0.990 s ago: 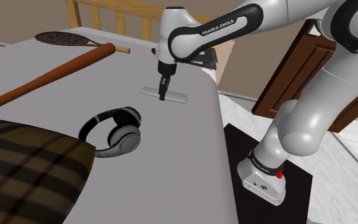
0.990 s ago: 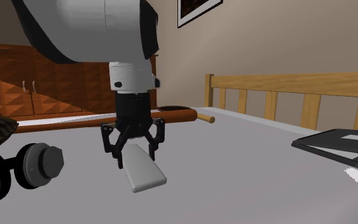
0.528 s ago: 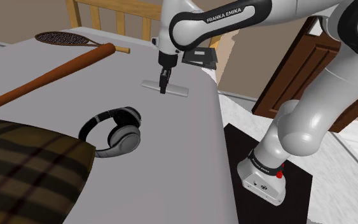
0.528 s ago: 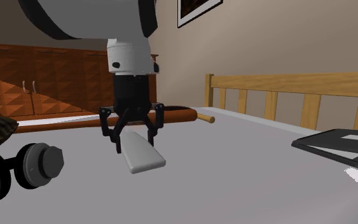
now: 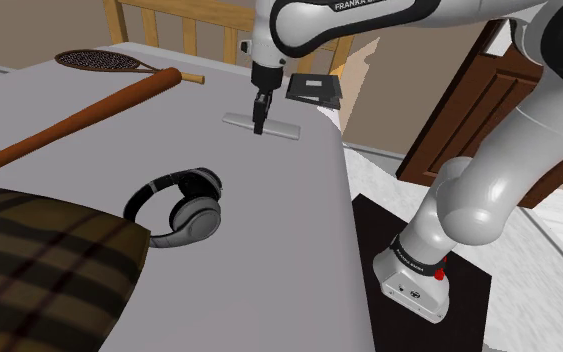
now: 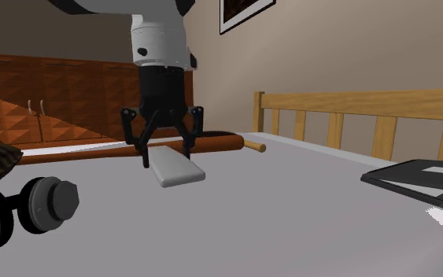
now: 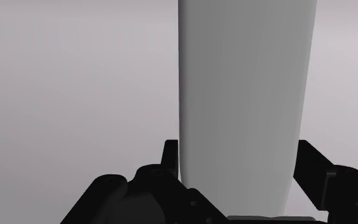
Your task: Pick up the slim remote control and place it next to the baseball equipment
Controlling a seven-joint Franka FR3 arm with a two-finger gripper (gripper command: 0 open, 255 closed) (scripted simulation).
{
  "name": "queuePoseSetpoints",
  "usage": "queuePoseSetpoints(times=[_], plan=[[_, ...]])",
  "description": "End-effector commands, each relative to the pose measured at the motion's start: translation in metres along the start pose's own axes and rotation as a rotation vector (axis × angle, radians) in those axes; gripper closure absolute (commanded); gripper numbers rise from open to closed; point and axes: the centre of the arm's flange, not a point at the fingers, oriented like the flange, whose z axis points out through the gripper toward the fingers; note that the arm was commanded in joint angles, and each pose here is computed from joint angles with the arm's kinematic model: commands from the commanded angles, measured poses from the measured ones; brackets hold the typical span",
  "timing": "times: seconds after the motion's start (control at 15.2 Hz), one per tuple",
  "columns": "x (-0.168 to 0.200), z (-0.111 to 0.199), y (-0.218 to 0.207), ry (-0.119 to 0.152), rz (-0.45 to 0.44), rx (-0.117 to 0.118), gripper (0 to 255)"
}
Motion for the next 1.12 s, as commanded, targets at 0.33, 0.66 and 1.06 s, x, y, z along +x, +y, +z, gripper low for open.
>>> queuePoseSetpoints(times=[0.33, 0.66, 1.06], plan=[[0.023, -0.019, 0.032, 0.000, 0.000, 0.000, 255], [0.060, -0.020, 0.086, 0.000, 0.000, 0.000, 255], [0.109, -0.021, 0.156, 0.000, 0.000, 0.000, 255]])
